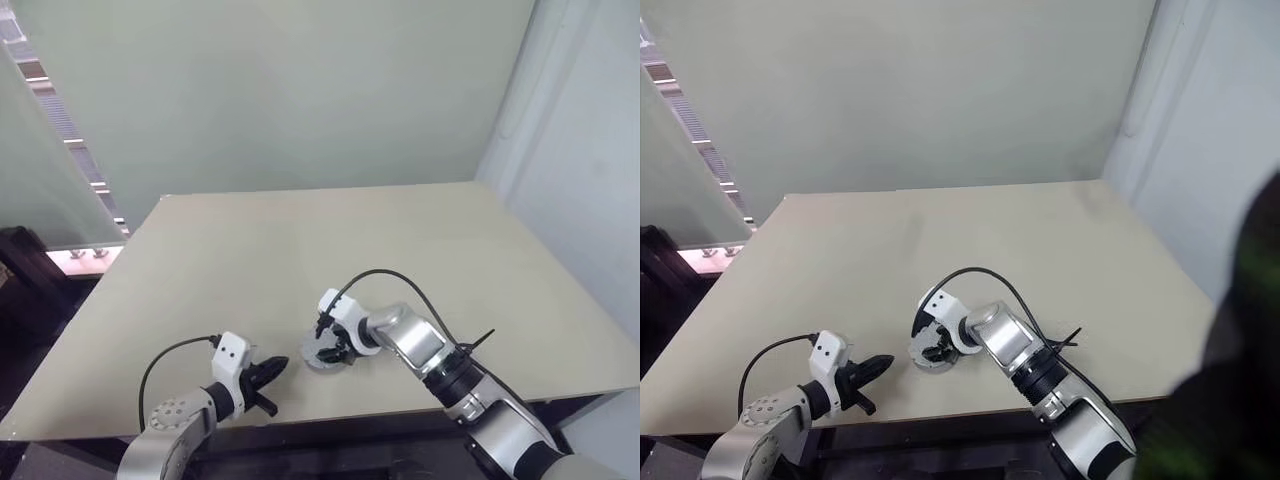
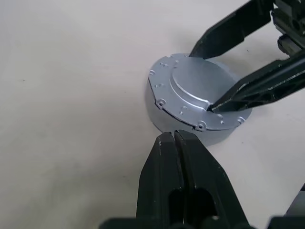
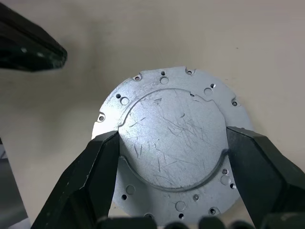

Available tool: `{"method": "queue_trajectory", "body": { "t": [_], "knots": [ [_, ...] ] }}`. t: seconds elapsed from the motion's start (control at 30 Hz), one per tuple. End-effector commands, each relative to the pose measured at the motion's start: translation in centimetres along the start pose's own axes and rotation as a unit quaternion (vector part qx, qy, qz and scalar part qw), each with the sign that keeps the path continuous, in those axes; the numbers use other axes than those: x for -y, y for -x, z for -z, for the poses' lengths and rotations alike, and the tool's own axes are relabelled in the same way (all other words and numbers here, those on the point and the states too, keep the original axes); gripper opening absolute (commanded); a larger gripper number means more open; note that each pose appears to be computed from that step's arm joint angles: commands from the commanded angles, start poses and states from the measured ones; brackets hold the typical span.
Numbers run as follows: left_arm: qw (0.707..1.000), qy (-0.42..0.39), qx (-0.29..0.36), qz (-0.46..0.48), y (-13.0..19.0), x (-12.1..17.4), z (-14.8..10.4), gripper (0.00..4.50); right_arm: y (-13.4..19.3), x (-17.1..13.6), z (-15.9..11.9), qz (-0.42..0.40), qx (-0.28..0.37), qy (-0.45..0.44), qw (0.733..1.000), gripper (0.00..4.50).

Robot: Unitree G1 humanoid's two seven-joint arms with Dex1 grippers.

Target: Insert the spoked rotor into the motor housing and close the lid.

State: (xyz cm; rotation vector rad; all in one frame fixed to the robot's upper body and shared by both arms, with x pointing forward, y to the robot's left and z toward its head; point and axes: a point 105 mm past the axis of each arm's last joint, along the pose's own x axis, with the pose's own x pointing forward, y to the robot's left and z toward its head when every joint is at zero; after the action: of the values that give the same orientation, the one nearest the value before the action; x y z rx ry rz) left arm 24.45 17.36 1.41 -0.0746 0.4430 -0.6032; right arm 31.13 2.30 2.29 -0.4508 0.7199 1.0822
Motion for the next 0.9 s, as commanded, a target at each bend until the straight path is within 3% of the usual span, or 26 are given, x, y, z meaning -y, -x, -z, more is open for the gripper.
{"method": "queue_trajectory", "body": {
  "t": [0.03,0.3,0.9],
  "knots": [
    [1.000,-0.008,0.021,-0.021,0.9,-1.4,-1.0,0.00,-0.7,0.0,2.2,0.013,-0.050,-0.013,0.999,3.27],
    [0.999,-0.011,0.024,-0.045,1.5,-2.8,-1.3,0.00,-1.1,-0.6,3.0,-0.003,-0.076,-0.002,0.997,3.27],
    [0.999,-0.023,0.028,-0.020,0.6,-2.0,-2.2,0.00,-0.6,0.0,4.0,-0.013,-0.107,0.015,0.994,3.27]
  ]
}}
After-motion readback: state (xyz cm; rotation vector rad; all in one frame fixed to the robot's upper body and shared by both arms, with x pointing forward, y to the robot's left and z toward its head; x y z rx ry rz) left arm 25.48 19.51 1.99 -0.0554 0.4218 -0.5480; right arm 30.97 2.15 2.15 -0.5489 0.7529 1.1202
